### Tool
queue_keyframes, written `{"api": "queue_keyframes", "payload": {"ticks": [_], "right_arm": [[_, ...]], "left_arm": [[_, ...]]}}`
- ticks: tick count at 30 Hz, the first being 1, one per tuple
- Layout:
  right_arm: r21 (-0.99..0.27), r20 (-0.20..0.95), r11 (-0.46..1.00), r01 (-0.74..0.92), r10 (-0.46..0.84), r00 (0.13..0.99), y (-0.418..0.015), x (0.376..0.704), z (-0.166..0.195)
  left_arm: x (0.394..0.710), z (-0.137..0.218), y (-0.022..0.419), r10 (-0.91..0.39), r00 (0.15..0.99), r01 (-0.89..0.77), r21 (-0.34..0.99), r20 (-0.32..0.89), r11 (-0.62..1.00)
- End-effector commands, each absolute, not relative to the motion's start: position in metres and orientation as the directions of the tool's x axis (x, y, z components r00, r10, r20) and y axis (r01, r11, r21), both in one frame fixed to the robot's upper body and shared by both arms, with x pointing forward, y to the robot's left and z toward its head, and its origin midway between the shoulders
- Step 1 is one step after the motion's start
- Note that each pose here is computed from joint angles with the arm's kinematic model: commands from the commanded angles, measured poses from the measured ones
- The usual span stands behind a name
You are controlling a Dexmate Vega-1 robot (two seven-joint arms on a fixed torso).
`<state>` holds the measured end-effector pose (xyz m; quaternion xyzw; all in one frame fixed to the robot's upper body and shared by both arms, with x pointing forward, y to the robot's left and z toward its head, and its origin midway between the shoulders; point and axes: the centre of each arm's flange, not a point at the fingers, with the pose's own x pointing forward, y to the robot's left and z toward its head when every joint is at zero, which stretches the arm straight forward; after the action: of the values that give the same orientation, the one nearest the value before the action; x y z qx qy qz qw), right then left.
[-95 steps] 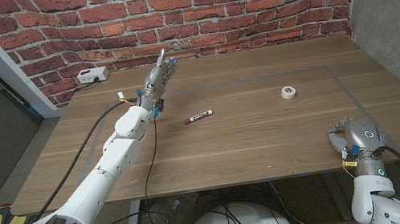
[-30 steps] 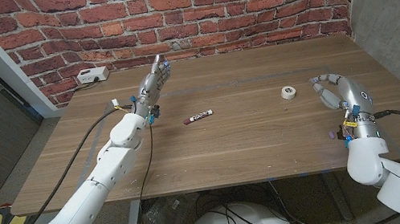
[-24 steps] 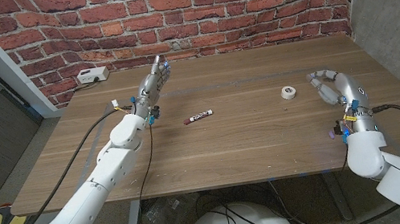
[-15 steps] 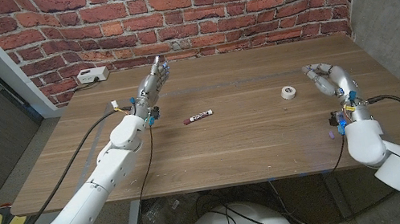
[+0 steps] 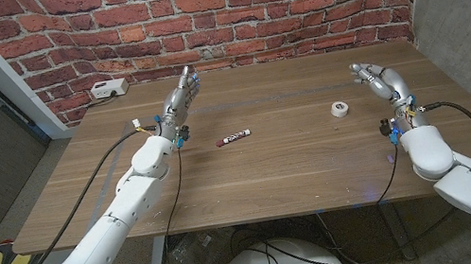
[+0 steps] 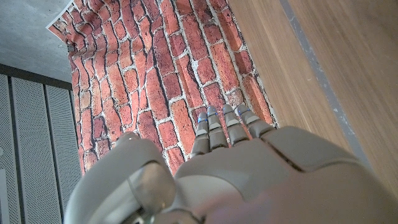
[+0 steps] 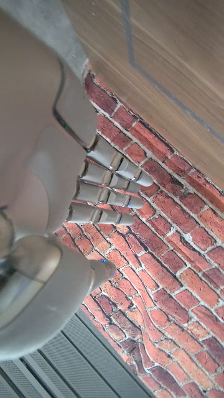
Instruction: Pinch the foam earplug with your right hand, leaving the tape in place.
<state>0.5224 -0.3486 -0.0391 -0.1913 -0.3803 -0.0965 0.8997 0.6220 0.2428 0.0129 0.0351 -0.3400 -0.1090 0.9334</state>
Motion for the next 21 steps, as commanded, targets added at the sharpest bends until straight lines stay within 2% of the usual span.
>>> {"api": "queue_keyframes", "payload": {"ticks": [1,14,21], "right_arm": [[-0.29,0.706,0.953,0.088,0.151,0.692,-0.35,0.549,-0.015],[-0.194,0.678,0.973,-0.124,0.224,0.7,-0.34,0.577,-0.002],[-0.1,0.711,0.971,-0.218,0.223,0.667,-0.332,0.588,0.005]], "left_arm": [[0.618,0.01,0.24,-0.213,0.748,0.158,0.143,0.628,0.977],[0.62,0.009,0.245,-0.214,0.766,0.143,0.165,0.606,0.976],[0.617,0.017,0.253,-0.242,0.759,0.158,0.19,0.604,0.969]]}}
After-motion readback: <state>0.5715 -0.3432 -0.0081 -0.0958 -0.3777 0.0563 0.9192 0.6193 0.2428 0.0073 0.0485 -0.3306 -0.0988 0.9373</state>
